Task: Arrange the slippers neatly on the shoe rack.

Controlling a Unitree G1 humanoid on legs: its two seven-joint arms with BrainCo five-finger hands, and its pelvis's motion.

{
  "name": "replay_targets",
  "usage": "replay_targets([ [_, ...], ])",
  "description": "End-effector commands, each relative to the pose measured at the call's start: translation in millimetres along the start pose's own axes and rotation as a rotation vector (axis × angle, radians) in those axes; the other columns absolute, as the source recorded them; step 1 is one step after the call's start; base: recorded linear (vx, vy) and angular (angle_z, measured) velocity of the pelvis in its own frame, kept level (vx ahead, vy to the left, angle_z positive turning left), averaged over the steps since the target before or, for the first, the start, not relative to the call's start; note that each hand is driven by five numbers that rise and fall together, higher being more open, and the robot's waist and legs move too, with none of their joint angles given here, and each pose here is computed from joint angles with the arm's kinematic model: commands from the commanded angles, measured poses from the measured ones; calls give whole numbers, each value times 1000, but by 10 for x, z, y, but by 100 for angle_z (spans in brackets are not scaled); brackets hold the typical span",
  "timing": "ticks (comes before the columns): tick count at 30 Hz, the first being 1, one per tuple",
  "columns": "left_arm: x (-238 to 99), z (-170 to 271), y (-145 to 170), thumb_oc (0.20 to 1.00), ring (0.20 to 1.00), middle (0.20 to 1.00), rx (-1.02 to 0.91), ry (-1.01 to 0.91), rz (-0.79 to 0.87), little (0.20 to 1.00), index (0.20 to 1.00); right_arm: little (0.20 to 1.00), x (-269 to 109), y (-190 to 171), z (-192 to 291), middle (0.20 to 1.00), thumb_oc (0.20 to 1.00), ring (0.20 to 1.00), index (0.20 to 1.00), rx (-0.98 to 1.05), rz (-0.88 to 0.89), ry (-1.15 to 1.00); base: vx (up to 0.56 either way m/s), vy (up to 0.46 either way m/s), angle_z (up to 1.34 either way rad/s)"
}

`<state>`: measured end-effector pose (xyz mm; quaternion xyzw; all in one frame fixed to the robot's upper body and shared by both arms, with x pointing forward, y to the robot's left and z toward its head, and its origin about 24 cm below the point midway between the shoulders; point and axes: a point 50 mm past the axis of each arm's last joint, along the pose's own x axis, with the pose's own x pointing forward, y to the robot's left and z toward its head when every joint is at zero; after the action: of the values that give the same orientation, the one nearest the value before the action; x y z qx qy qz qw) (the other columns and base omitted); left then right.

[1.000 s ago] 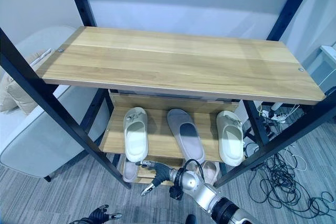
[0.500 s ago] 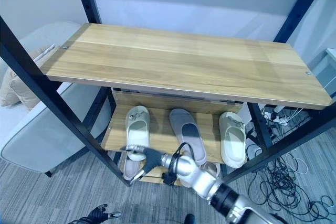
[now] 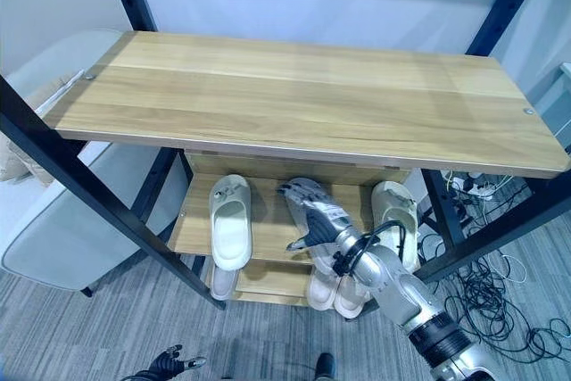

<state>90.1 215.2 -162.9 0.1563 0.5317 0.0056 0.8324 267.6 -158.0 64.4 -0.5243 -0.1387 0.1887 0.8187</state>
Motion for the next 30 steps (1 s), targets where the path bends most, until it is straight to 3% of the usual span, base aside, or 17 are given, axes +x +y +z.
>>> replay_targets([
  [1, 33, 109, -91, 1000, 1000, 1000, 42, -16, -24, 1000, 1000, 1000, -25, -84, -88, 1000, 1000, 1000, 1000, -34, -115, 50, 62, -4, 2],
  [10, 20, 85, -111, 1000, 1000, 1000, 83, -26, -33, 1000, 1000, 1000, 3, -88, -436, 1000, 1000, 1000, 1000, -35, -186, 228, 12, 0, 0],
  [30, 30, 152, -27, 1000, 1000, 1000, 101, -64, 0, 1000, 1000, 1000, 305, -77, -736, 1000, 1000, 1000, 1000, 29, -176, 401, -1, 3, 2],
])
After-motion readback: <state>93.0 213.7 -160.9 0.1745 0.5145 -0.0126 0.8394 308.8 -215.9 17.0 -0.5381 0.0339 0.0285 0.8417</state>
